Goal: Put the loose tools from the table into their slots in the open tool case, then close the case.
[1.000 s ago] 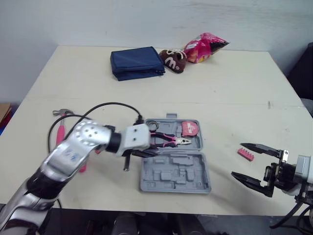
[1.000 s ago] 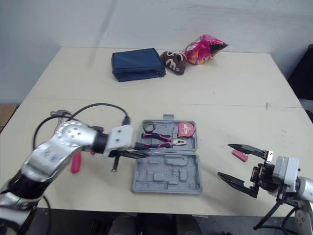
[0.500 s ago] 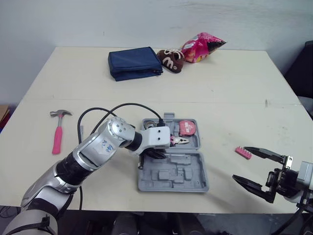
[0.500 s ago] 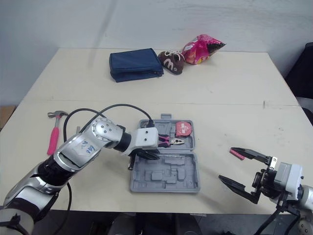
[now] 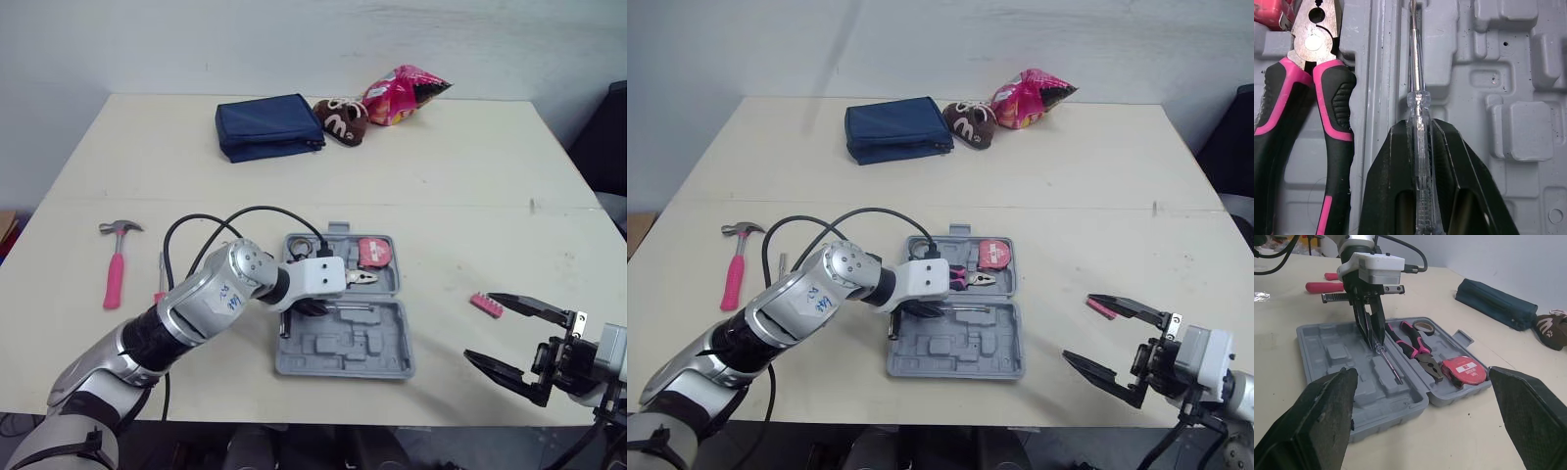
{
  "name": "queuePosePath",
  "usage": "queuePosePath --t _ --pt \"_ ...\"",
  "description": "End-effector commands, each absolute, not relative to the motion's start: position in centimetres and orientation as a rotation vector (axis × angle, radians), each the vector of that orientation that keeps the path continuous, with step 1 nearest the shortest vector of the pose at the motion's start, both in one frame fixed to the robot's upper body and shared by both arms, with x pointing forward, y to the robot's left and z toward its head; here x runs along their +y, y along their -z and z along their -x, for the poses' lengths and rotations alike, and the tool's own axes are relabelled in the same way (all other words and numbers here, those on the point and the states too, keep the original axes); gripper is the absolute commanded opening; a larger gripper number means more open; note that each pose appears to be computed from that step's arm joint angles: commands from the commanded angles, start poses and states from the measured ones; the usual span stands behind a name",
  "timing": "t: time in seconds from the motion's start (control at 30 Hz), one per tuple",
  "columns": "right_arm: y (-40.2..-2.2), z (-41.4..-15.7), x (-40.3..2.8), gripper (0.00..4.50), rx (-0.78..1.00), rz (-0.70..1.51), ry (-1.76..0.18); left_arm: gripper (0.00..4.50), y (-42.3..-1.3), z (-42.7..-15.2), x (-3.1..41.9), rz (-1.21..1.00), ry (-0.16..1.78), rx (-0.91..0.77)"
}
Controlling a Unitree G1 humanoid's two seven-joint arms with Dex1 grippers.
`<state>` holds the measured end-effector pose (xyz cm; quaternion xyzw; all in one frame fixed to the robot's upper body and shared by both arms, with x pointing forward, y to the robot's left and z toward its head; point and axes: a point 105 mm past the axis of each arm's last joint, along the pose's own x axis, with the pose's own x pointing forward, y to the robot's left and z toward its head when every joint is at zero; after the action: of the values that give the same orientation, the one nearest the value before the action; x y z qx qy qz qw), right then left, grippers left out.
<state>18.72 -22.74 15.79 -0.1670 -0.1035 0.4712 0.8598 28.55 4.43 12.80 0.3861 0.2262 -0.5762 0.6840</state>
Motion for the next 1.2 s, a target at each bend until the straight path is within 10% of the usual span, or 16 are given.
queuePosePath --t 0.03,0.3,0.47,0.77,0.97,1.2 --pt "-16.8 -18.4 -22.7 4.5 -0.257 0.383 -0.984 0.03 -12.8 -28.5 4.7 -0.921 1.278 0.494" --pt "-16.7 -18.3 -22.6 4.5 -0.256 0.377 -0.986 0.03 -12.4 -29.0 4.5 -0.973 1.297 0.432" --pt "-16.7 -18.2 -22.5 4.5 -0.255 0.371 -0.987 2.09 -14.4 -28.5 3.4 -0.959 1.342 0.271" --pt "-16.7 -17.8 -22.2 4.5 -0.248 0.359 -1.004 2.09 -15.3 -26.5 5.0 -0.842 1.43 0.107" --pt "-16.5 -17.8 -22.4 4.5 -0.242 0.352 -0.995 0.03 -15.1 -27.2 5.2 -0.6 1.42 -0.012" --pt "-16.4 -17.8 -22.4 4.5 -0.24 0.349 -0.985 0.03 -13.3 -28.7 4.7 -0.523 1.377 0.027"
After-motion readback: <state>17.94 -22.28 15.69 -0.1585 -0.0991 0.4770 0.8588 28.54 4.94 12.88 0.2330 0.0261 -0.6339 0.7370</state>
